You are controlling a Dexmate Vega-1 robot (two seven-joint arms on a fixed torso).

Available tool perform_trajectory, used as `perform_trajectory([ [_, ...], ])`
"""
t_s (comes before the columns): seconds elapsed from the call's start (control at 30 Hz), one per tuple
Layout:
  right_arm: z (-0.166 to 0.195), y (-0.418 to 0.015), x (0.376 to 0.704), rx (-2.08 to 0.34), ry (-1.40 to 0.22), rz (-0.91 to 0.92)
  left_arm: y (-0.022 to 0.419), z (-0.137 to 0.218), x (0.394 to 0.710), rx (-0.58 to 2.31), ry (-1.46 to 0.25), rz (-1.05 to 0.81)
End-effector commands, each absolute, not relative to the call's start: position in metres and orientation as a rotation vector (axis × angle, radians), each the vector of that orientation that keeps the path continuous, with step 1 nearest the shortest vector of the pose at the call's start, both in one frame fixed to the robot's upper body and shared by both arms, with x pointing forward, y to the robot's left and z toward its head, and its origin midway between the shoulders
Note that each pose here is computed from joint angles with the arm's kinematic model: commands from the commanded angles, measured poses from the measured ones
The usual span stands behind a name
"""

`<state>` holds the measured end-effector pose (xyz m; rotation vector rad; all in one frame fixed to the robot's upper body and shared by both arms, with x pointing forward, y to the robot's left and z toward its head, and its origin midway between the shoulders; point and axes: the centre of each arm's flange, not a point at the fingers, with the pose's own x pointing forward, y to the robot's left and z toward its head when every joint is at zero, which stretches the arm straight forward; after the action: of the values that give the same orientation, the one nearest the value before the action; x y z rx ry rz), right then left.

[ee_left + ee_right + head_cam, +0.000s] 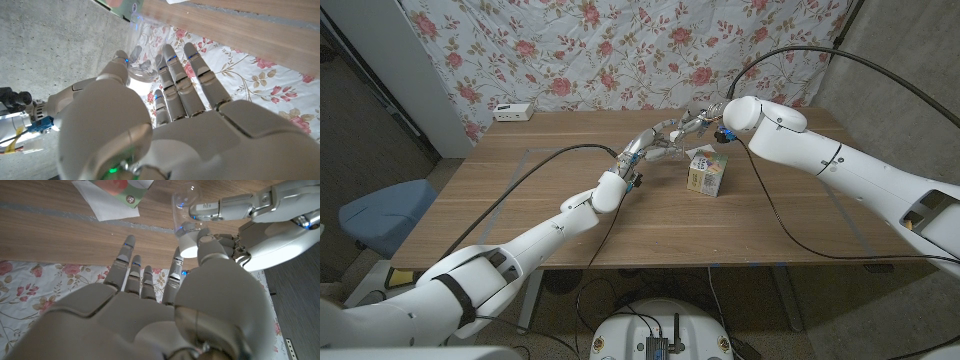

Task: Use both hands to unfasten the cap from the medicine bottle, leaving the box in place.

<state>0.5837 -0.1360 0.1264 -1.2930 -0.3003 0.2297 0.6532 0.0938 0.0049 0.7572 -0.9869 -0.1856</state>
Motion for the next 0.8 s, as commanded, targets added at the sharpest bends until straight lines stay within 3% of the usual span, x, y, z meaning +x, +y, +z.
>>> perform_trajectory([
  [0.03, 0.1252, -0.1383, 0.5821, -1.271, -0.293, 0.261, 0.0921, 0.0045, 0.6514, 0.755, -0.985, -0.191],
  [0.8, 0.1244, -0.1433, 0.5785, -1.260, -0.250, 0.310, 0.0903, 0.0010, 0.6509, 0.752, -0.979, -0.198],
])
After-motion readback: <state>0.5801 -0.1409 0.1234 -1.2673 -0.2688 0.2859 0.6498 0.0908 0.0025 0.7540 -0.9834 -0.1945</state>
